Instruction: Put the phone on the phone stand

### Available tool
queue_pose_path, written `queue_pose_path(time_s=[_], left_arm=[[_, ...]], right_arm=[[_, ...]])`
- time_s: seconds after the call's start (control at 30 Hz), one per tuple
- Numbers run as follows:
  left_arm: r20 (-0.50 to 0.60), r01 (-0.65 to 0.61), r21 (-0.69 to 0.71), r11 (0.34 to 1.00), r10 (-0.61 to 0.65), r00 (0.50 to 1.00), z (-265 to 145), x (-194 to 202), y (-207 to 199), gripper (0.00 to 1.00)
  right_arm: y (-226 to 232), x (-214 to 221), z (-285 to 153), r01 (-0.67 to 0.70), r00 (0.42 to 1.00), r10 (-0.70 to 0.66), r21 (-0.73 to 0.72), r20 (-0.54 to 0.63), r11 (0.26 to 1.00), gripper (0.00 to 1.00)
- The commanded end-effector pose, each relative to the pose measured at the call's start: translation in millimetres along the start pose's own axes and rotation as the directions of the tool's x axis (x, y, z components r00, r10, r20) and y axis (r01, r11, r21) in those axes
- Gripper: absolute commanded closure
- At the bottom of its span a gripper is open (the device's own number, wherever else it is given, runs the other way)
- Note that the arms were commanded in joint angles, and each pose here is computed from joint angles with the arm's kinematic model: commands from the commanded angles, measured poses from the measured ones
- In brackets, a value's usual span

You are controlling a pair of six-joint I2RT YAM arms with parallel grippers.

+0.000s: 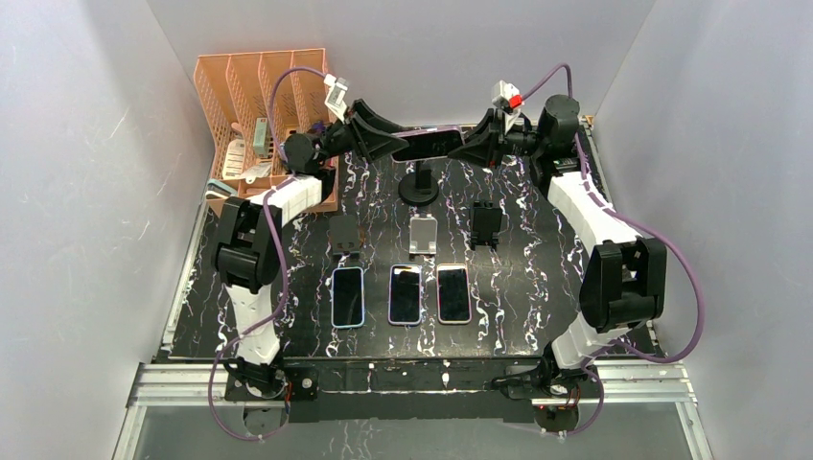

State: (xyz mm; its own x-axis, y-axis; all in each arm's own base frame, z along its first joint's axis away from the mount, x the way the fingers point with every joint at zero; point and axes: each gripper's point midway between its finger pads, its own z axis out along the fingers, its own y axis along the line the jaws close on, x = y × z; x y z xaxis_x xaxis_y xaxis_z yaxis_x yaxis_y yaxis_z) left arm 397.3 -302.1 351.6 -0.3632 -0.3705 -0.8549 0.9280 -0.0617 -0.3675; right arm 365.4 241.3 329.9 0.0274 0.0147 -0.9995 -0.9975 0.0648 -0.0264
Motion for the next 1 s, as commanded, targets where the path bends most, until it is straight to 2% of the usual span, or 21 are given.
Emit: queue_pose_path(time_s=[0.0,0.13,0.23,0.27,0.33,0.67,0.7,0.8,0.9,0.97], left_arm=[[0.029,-0.227,0.143,0.963,0.225,0.974,-1,-10,-32,0.51],[0.013,-0.21,0.145,0.967,0.21,0.978,-1,-4,-29,0.57],[0.011,-0.207,0.145,0.968,0.207,0.978,-1,-3,-27,0.66],[0.008,-0.205,0.15,0.967,0.206,0.978,0,-3,-27,0.74],[0.003,-0.201,0.155,0.967,0.203,0.979,1,-2,-26,1.0],[-0.014,-0.186,0.165,0.969,0.191,0.981,3,6,-27,1.0],[-0.015,-0.188,0.167,0.968,0.193,0.981,3,6,-27,1.0],[-0.019,-0.189,0.17,0.967,0.195,0.981,3,6,-28,1.0],[-0.025,-0.19,0.174,0.966,0.197,0.98,3,8,-29,1.0],[-0.027,-0.186,0.172,0.967,0.194,0.981,2,9,-28,1.0]], right_arm=[[2,-32,2,0.116,0.992,-0.116,-0.011,0.049,0.993,0.99],[2,-32,4,0.106,0.993,-0.104,-0.024,0.057,0.994,0.99],[3,-30,6,0.096,0.994,-0.094,-0.037,0.057,0.995,0.99],[4,-28,7,0.091,0.994,-0.089,-0.039,0.057,0.995,0.99],[2,-26,7,0.087,0.995,-0.085,-0.031,0.057,0.996,0.99],[7,-25,14,0.083,0.995,-0.078,-0.085,0.057,0.993,0.99],[6,-25,14,0.076,0.996,-0.07,-0.091,0.059,0.993,0.95],[8,-30,15,0.078,0.995,-0.07,-0.117,0.07,0.99,0.56],[10,-35,15,0.094,0.993,-0.083,-0.134,0.088,0.987,0.44],[11,-38,15,0.095,0.993,-0.082,-0.154,0.088,0.983,0.42]])
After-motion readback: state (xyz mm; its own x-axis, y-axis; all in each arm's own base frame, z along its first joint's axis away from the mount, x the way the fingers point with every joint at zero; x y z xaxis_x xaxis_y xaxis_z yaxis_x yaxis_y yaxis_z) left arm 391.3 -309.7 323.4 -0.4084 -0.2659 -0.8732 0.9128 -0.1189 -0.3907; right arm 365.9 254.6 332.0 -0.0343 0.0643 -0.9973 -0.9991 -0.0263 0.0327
